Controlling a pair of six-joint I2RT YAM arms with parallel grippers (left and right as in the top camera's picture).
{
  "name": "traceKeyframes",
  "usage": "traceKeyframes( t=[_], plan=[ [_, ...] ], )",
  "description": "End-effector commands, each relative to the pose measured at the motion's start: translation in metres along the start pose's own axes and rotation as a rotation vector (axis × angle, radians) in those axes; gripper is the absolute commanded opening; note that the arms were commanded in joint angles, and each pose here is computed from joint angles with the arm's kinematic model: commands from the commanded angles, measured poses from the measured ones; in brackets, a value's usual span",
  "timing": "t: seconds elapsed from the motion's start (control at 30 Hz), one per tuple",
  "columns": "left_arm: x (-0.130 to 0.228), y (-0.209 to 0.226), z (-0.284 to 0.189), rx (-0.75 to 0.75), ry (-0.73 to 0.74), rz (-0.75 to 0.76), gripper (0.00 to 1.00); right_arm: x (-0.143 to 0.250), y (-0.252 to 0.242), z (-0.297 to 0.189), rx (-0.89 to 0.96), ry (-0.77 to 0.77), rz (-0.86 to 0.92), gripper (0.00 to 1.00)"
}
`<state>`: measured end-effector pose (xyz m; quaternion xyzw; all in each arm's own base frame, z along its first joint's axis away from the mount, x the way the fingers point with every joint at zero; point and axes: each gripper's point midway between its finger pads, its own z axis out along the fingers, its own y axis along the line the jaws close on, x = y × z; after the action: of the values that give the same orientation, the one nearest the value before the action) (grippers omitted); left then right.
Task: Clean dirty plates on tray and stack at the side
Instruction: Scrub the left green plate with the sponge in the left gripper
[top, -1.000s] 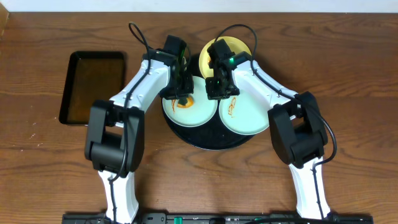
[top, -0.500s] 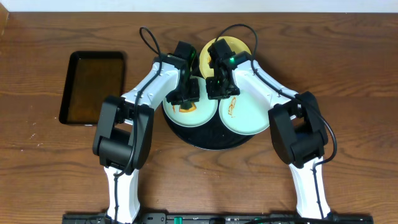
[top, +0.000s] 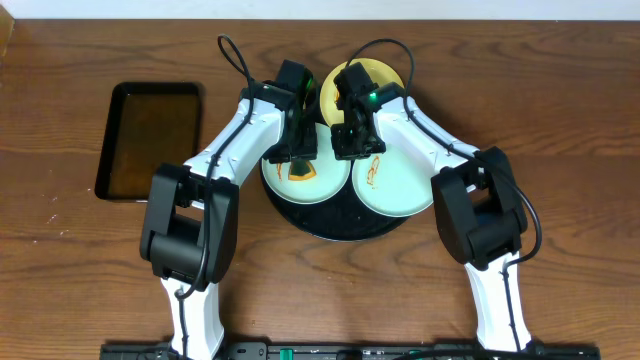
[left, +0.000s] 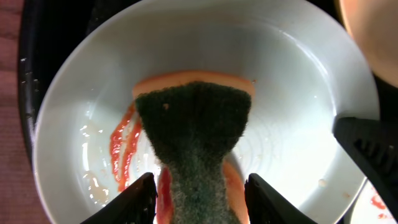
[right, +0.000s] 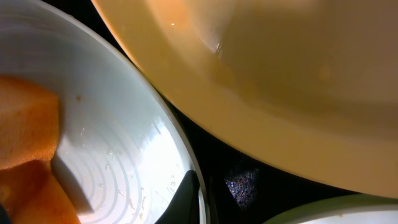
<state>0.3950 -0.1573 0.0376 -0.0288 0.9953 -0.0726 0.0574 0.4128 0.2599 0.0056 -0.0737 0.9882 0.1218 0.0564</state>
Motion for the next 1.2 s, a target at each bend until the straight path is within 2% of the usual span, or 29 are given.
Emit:
traceKeyframes(
  t=[0.0, 0.33, 0.67, 1.1, 1.17],
  plan=[
    [-0.002, 0.005, -0.007, -0.026, -0.017, 0.007, 0.47, 0.008, -0.011, 0.019, 0.037, 0.039, -0.004, 0.04],
    [0.015, 0.007, 0.002, -0.044, 0.031, 0.018, 0.47, 0.008, -0.010, 0.019, 0.036, 0.039, -0.004, 0.03],
    [0.016, -0.009, 0.004, -0.030, 0.012, 0.056, 0.47, 0.008, -0.010, 0.019, 0.036, 0.039, -0.004, 0.03],
    [0.021, -0.004, 0.014, -0.041, 0.018, 0.059, 0.46, 0.009, -0.011, 0.019, 0.037, 0.042, -0.003, 0.02],
    [0.022, -0.004, 0.015, -0.041, 0.019, 0.059, 0.41, 0.009, -0.011, 0.019, 0.038, 0.042, -0.003, 0.02]
  ],
)
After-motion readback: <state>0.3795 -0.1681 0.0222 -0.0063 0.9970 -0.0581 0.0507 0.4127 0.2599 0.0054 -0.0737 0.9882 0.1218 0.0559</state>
